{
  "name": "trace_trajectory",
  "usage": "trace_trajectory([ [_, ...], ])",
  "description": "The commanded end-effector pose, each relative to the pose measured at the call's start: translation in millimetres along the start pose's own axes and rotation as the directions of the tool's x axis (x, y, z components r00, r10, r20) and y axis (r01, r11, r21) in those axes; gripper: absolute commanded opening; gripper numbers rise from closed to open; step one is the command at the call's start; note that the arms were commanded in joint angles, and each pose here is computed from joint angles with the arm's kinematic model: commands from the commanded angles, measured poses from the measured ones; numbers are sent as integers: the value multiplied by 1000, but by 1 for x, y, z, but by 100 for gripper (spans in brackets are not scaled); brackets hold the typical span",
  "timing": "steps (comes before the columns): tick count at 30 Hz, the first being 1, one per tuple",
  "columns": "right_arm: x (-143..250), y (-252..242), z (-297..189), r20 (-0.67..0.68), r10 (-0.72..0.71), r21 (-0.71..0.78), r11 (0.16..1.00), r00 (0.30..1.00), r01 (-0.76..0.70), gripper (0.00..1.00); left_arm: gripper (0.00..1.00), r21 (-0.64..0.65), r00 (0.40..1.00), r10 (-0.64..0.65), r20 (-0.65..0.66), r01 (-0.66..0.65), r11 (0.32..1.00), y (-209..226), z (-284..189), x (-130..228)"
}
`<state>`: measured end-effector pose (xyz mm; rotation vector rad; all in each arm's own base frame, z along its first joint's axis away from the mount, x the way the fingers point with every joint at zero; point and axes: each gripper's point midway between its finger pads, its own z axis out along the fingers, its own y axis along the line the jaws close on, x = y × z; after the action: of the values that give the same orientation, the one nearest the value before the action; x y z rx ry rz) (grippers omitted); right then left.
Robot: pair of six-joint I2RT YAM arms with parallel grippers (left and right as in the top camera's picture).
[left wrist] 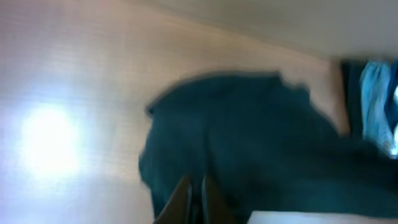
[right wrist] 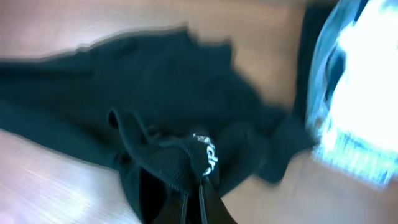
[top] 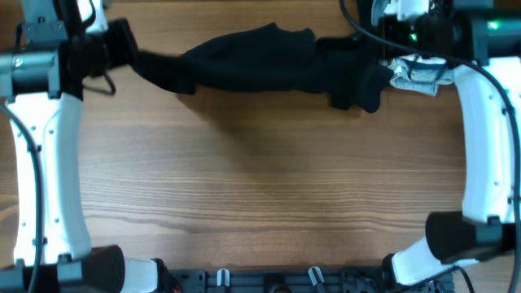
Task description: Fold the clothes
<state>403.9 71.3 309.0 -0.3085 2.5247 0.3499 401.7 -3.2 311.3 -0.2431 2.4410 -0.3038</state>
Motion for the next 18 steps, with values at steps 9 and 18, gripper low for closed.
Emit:
trace_trajectory([
  [9, 72, 7, 11, -266, 124, -29, 990, 956, -137, 4, 4, -145, 934, -76, -349, 26, 989, 31, 2, 87],
  [18, 138, 4, 42, -478, 195, 1, 975, 856, -221, 4, 4, -187, 819, -140, -557, 41, 981, 45, 18, 156],
])
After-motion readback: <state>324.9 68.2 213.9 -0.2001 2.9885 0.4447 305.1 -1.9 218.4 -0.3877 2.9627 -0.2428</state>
